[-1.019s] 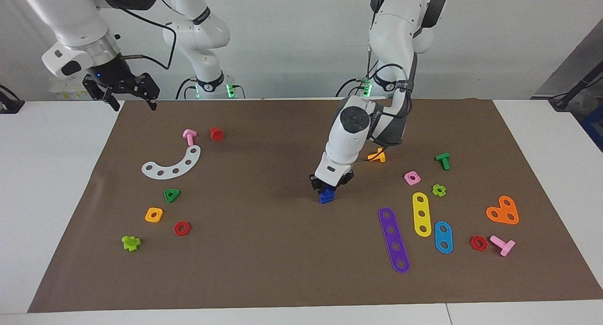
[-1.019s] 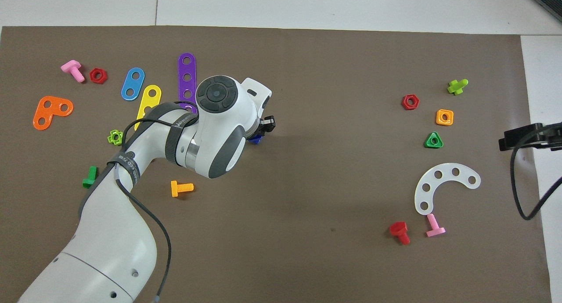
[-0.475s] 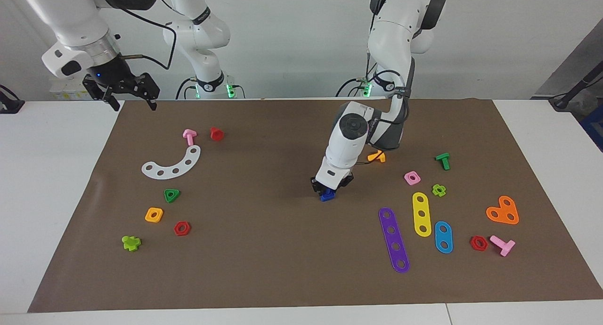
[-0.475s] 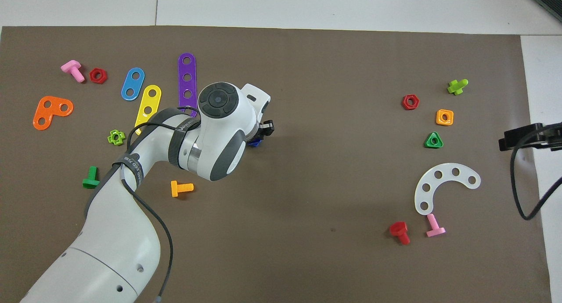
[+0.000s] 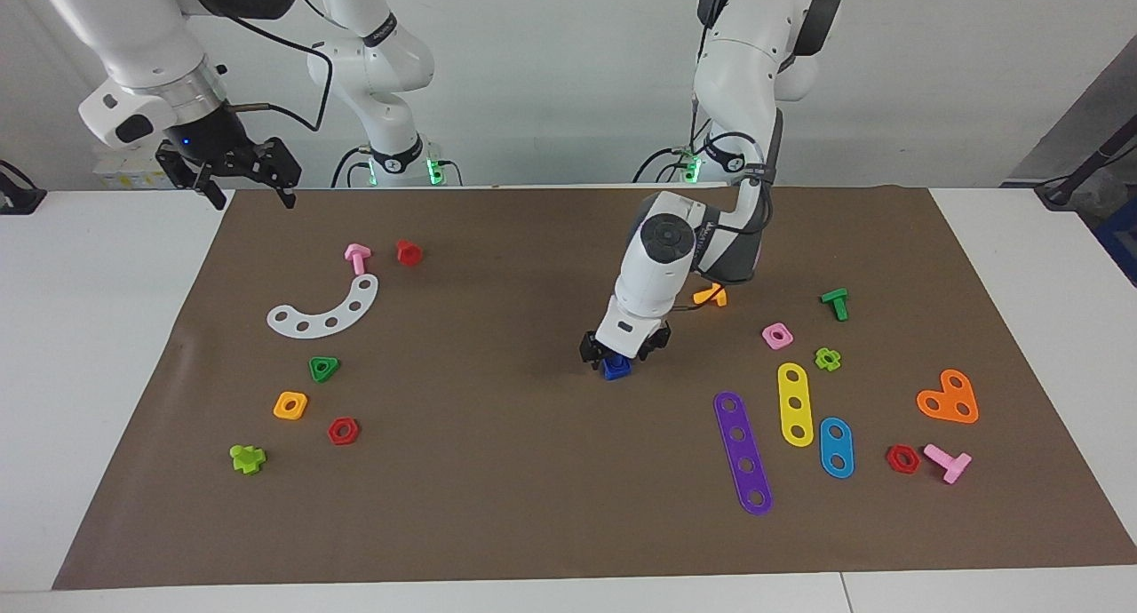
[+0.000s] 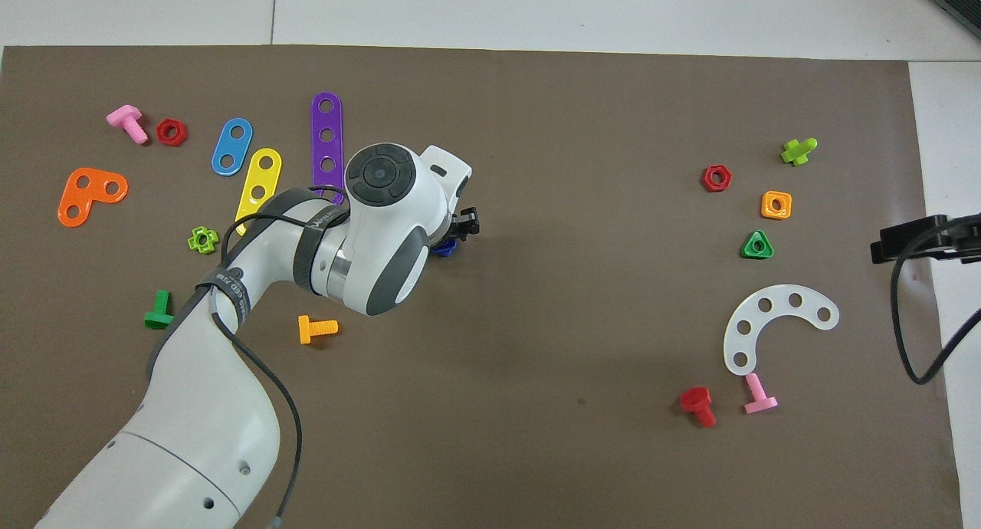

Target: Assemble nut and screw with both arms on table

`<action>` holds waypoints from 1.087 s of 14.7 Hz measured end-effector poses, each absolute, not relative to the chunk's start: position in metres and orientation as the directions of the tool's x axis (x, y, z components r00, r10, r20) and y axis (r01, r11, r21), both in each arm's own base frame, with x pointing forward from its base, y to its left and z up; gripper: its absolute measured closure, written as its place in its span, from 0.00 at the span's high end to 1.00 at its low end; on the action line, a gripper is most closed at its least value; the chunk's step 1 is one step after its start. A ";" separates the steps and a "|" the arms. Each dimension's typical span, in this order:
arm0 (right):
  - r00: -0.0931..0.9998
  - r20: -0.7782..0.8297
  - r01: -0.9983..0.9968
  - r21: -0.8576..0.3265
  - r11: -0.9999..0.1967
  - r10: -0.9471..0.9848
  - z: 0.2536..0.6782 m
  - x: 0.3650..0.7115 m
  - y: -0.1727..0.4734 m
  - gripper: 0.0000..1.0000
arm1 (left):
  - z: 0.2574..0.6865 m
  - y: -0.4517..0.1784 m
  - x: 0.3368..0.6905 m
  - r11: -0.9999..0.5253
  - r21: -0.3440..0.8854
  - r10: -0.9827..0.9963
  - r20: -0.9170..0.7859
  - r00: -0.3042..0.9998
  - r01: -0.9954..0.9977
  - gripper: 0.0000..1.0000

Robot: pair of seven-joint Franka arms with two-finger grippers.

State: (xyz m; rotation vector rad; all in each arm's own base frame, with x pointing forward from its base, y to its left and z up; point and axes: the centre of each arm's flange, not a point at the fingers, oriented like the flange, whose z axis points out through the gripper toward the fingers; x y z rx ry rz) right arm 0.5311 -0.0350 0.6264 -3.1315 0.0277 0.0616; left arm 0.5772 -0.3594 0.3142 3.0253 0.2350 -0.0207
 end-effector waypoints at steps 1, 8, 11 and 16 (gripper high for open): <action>0.999 -0.039 -0.018 -0.009 -1.000 -0.017 0.626 0.531 -0.035 1.00 | 0.321 -0.358 0.581 -0.983 0.099 0.153 -0.024 0.988 0.154 1.00; 0.999 -0.039 -0.018 -0.009 -1.000 -0.017 0.626 0.531 -0.035 1.00 | 0.402 -0.294 0.632 -0.984 0.041 0.170 -0.044 0.984 0.172 1.00; 0.999 -0.039 -0.018 -0.009 -1.000 -0.017 0.626 0.531 -0.035 1.00 | 0.445 -0.210 0.650 -0.993 0.039 0.109 -0.052 0.993 0.111 1.00; 0.999 -0.039 -0.018 -0.009 -1.000 -0.017 0.626 0.531 -0.035 1.00 | 0.491 -0.074 0.641 -0.999 0.042 0.002 -0.078 0.997 0.005 1.00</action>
